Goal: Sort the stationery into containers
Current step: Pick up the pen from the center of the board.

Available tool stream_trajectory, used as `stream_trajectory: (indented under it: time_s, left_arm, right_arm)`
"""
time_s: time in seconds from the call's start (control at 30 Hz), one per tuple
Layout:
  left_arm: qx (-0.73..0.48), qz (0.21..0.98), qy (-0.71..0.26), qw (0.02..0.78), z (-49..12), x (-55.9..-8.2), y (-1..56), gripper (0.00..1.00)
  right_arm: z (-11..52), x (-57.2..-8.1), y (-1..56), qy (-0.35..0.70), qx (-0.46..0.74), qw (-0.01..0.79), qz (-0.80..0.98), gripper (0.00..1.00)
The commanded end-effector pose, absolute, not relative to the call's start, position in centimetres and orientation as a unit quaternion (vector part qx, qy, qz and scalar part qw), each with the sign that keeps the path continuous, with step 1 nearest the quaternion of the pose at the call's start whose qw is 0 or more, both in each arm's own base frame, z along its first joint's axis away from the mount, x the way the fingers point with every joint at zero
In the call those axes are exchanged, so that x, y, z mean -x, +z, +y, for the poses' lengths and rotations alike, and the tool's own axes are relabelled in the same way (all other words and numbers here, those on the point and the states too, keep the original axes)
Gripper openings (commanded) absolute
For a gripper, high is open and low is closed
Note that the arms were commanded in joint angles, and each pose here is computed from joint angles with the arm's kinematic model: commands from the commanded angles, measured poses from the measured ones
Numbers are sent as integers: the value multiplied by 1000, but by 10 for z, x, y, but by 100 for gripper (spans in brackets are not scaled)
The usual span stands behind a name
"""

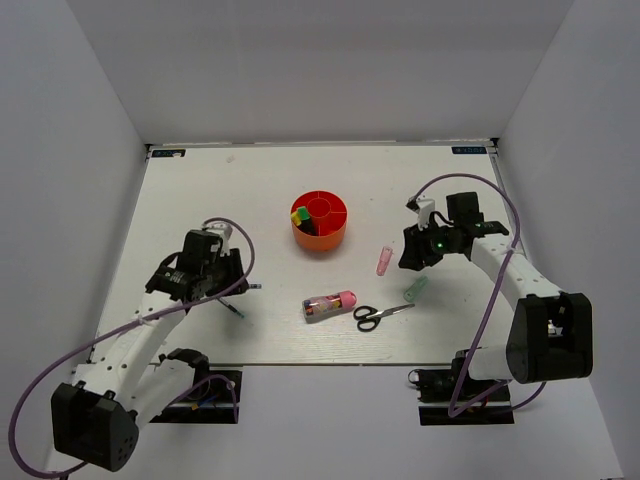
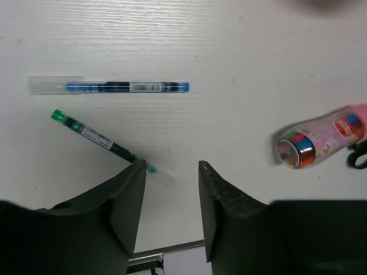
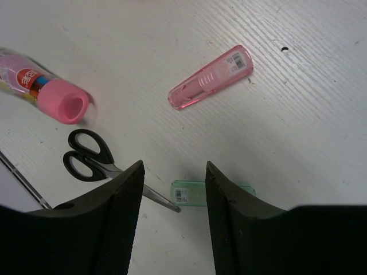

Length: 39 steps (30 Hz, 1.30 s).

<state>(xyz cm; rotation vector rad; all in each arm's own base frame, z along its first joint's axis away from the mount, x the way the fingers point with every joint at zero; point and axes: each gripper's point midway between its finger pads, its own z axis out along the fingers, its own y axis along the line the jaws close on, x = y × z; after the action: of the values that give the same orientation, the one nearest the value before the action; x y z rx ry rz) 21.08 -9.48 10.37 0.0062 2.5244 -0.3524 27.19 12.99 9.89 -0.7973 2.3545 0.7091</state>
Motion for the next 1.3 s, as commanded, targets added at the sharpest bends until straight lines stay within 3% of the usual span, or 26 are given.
stream_trajectory:
  time_s: [0.0,0.07,0.17,0.3,0.43,0.63,0.77,1.27]
  left_arm:
    - [136,940,-125,286,-79,-223,103,50]
    - [183,937,-139,262,-82,-229,104,43]
    - [166,938,-145,267,-81,-241,117,45]
    - [-38,947,-158,278,-93,-242,124,46]
    - [-131,956,-163,207,-105,-240,119,46]
    - [-370,912,-60,167,-114,-253,86,45]
    - [-417,894,-27,164,-114,-268,79,37]
    - [-486,859,-32,160,-119,-276,51,42]
  right_arm:
    - [128,-287,109,245,287,303,875,51]
    - [129,-287,108,247,290,304,873,51]
    - [129,-283,107,251,291,301,873,51]
    - [133,-279,110,262,301,304,865,51]
    - [137,-277,116,272,309,311,856,51]
    - [142,-271,121,288,317,310,849,51]
    - [143,-268,124,294,319,312,845,51]
    - [142,-267,124,296,321,309,845,52]
